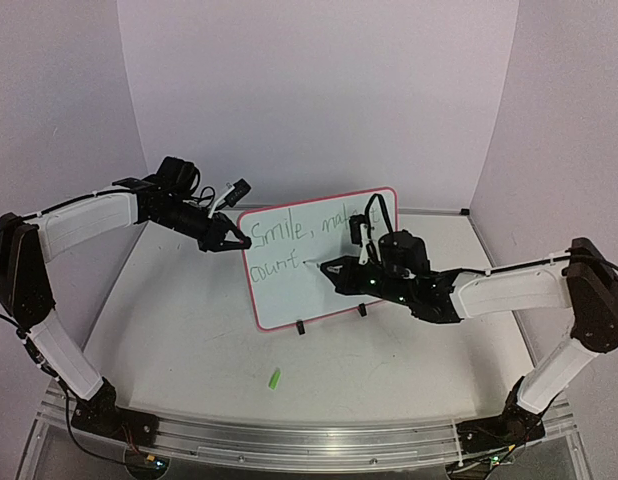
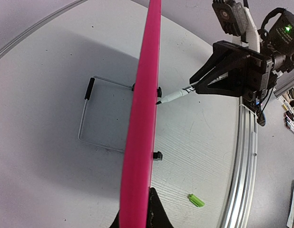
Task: Write a sentence on the whiteboard
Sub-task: Write a sentence on the whiteboard, then place the whiteboard at the center of the board.
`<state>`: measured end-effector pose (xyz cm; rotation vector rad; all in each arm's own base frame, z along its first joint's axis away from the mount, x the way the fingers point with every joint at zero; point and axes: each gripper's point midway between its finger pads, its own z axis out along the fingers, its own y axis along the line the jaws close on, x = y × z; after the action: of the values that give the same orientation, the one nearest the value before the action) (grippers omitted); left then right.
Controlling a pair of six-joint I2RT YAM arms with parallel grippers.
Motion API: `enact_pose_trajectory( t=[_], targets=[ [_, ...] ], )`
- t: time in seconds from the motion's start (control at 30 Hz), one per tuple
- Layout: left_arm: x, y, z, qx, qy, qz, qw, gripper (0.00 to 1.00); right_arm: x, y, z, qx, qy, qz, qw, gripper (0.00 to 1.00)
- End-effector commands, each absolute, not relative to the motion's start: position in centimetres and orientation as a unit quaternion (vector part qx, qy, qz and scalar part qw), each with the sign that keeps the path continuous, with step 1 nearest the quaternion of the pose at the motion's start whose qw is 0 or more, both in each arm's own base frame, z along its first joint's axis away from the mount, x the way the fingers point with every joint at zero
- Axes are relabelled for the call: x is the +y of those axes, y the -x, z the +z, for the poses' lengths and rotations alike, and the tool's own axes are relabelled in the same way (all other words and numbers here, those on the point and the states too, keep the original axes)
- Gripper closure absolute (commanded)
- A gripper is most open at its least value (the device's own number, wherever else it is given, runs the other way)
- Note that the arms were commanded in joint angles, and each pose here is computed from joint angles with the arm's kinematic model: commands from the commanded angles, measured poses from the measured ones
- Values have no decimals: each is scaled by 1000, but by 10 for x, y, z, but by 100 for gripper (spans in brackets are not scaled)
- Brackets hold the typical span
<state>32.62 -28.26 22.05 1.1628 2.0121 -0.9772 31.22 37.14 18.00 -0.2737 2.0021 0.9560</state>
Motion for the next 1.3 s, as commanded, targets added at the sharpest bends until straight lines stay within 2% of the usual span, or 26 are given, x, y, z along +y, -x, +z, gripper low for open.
enact_pose_trajectory(
  t=[0.0,0.6,1.0,1.27],
  targets=[
    [-272,-344,220,766,-454,-301,340,100,376,-318,187,797,108,392,446,100],
    [-272,-343,220,766,-455,-302,339,100,370,-325,182,804,89,373,454,100],
    [-271,-346,218,771,-448,-299,340,100,350,-294,246,744,147,407,509,100],
    [-269,-350,218,776,-440,-290,345,85,338,-289,253,740,139,402,521,100]
  ],
)
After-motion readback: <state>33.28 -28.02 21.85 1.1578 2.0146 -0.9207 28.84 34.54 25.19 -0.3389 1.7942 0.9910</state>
